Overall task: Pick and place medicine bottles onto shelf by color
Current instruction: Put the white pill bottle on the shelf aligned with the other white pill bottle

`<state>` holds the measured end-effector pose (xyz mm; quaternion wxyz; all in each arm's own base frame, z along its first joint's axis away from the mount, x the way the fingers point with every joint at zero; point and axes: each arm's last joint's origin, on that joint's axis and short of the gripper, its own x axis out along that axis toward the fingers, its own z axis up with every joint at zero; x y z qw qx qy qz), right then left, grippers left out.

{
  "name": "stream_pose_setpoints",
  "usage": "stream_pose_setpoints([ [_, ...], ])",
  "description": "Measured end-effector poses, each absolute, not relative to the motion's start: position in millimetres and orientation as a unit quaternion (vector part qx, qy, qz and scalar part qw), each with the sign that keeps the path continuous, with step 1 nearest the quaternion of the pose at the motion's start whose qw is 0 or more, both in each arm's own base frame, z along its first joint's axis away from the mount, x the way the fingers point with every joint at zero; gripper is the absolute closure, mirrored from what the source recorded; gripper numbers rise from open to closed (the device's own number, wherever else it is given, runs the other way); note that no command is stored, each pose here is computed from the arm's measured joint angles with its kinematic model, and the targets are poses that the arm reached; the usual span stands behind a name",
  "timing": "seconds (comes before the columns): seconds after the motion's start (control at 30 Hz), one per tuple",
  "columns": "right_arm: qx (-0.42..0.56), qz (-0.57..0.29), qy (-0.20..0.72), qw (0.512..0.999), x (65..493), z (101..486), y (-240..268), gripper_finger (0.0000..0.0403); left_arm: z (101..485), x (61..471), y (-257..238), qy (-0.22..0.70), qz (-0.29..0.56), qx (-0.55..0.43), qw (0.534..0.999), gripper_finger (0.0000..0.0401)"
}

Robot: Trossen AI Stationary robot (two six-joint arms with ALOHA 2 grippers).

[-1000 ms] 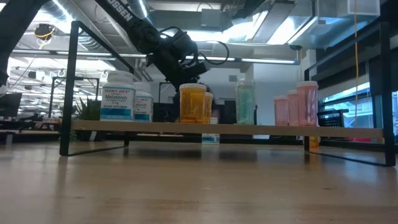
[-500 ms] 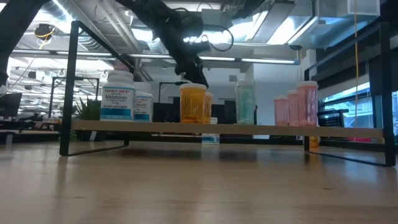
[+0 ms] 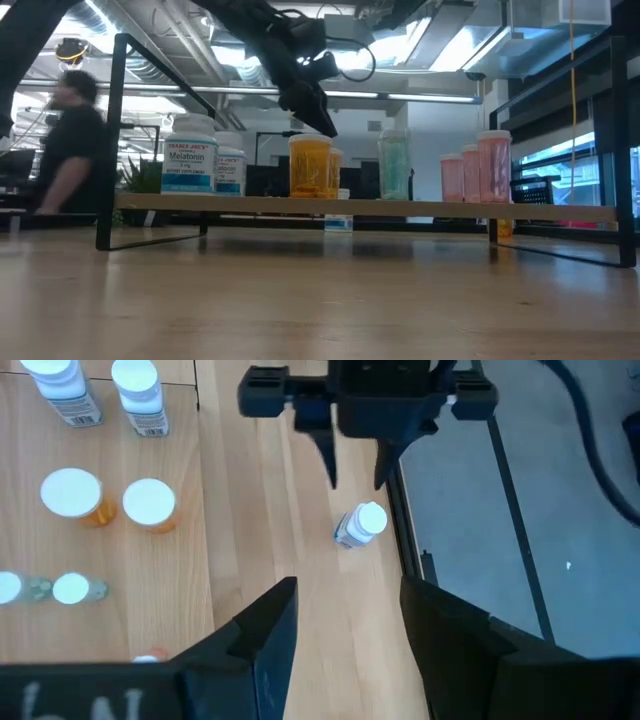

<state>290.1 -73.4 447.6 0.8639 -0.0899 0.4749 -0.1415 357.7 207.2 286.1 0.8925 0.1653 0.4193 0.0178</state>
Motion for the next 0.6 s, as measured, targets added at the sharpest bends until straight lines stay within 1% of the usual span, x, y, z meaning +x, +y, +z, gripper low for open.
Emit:
stream_pose_setpoints([
  [0.23, -0.090, -0.141, 0.475, 0.864, 290.1, 447.6, -73.4, 0.0223, 286.8, 361.5, 202.9, 0.418, 0.007, 0.207, 0.884, 0.0140],
  [0.37, -0.090, -0.141, 0.475, 0.864, 290.1, 447.6, -73.4, 0.0223, 286.8, 360.6, 204.6, 0.423, 0.022, 0.200, 0.883, 0.0093],
  [0.47, -0.090, -0.142, 0.475, 0.864, 290.1, 447.6, -73.4, 0.0223, 286.9, 358.2, 209.3, 0.425, 0.023, 0.210, 0.880, 0.0075],
  [0.6, -0.090, -0.141, 0.475, 0.864, 290.1, 447.6, -73.4, 0.0223, 286.6, 357.0, 212.5, 0.420, 0.014, 0.217, 0.881, 0.0070],
])
